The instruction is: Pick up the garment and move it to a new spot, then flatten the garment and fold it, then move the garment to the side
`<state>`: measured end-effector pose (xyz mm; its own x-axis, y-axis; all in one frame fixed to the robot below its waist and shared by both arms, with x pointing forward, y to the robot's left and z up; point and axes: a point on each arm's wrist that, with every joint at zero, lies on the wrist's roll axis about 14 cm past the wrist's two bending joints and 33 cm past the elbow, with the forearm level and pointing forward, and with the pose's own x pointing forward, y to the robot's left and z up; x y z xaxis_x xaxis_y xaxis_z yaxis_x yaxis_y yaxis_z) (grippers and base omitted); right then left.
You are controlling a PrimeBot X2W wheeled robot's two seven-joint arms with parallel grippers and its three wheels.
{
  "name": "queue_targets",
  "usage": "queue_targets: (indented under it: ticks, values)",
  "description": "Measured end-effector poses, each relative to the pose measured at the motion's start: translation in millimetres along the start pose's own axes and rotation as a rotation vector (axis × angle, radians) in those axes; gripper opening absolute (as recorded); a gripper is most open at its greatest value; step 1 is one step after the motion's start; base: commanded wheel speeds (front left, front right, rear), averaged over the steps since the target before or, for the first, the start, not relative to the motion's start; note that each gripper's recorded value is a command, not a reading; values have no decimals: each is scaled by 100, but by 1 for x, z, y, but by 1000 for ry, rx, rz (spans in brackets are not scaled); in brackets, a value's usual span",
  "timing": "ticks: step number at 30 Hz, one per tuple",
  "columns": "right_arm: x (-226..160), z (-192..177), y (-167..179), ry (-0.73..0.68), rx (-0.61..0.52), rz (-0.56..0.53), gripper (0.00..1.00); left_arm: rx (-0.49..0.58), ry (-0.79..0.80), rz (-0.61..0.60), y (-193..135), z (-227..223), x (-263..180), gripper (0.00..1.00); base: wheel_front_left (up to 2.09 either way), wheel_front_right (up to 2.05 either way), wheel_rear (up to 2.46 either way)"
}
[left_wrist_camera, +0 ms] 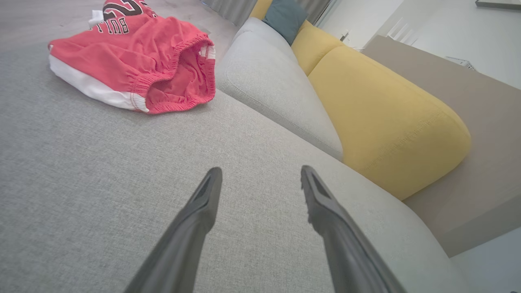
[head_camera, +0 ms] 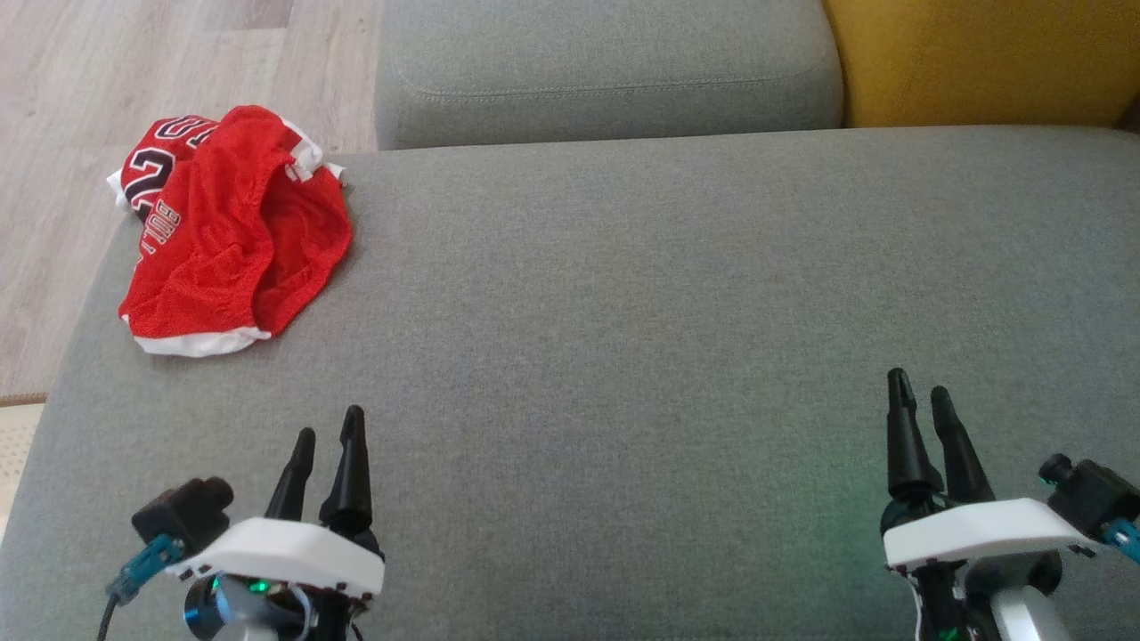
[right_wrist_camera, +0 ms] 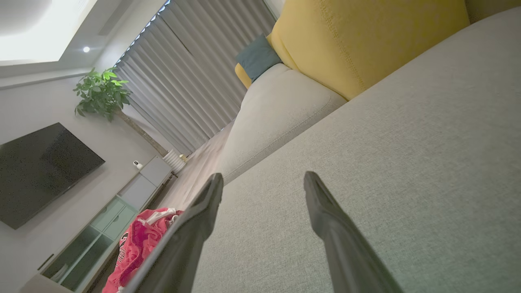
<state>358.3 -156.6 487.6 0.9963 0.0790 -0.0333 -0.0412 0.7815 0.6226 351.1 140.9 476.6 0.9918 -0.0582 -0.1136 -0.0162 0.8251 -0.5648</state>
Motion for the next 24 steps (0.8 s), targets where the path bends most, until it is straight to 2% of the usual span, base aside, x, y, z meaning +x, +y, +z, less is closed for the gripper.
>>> queue_targets:
  ticks: [24]
  values:
    - [0,-8,18,1,-301,80,100,297,-57,-17,-5,3,-6,100,0,0,0]
